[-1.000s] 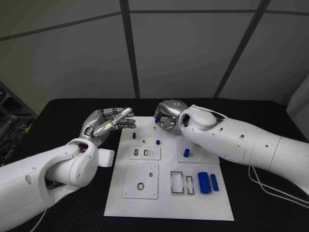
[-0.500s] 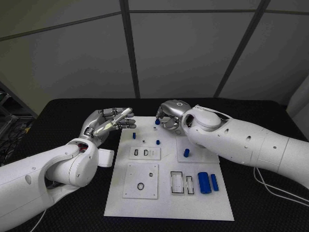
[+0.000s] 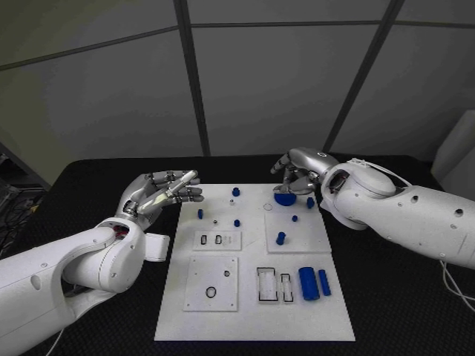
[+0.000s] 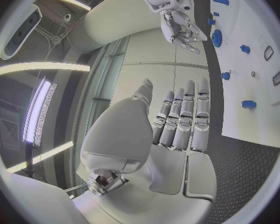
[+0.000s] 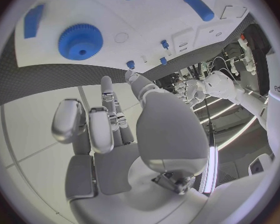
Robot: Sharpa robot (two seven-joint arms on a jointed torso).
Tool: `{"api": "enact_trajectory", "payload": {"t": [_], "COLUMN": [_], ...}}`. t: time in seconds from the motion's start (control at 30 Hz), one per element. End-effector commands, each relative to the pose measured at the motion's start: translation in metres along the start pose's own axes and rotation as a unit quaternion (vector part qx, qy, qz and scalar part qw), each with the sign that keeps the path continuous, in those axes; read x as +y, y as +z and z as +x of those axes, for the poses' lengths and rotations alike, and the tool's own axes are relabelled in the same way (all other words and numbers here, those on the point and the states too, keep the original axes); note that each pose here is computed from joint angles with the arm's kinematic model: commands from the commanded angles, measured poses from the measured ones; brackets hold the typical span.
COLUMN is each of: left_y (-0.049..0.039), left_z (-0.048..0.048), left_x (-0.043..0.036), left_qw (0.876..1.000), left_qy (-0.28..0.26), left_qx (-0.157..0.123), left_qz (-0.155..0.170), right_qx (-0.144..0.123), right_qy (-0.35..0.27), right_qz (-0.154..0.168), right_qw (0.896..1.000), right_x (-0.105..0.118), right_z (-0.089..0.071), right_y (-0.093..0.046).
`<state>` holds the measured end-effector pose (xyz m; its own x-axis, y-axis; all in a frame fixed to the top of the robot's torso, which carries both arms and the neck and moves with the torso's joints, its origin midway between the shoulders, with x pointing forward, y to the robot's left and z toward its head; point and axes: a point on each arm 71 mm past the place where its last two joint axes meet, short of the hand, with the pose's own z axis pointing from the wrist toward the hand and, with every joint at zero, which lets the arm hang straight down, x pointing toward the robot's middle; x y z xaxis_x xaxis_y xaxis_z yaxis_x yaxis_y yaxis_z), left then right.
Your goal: Assemble the parts on the task board
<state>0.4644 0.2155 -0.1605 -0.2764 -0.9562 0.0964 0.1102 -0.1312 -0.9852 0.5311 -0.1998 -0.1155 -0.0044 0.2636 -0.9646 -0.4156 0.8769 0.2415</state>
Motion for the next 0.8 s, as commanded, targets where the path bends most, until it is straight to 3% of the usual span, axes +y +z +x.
{"api": "enact_trajectory", "payload": {"t": [0.03,0.37,0.8], "left_y": [0.0006,0.0017,0.0022], "left_z": [0.0014,0.0026,0.0022], "left_x": [-0.0012,-0.0001,0.0005], "left_qw": [1.000,1.000,1.000], "left_qy": [-0.001,-0.003,-0.003], "left_qx": [0.010,0.012,0.012], "left_qz": [0.003,0.002,0.001], "right_qx": [0.038,0.077,0.111], "right_qy": [0.050,0.044,0.021], "right_qz": [0.051,0.086,0.102], "right_qw": [0.997,0.992,0.988], "right_x": [-0.015,-0.028,-0.033], "right_z": [0.001,0.006,0.013], "right_y": [-0.005,-0.005,-0.001]}}
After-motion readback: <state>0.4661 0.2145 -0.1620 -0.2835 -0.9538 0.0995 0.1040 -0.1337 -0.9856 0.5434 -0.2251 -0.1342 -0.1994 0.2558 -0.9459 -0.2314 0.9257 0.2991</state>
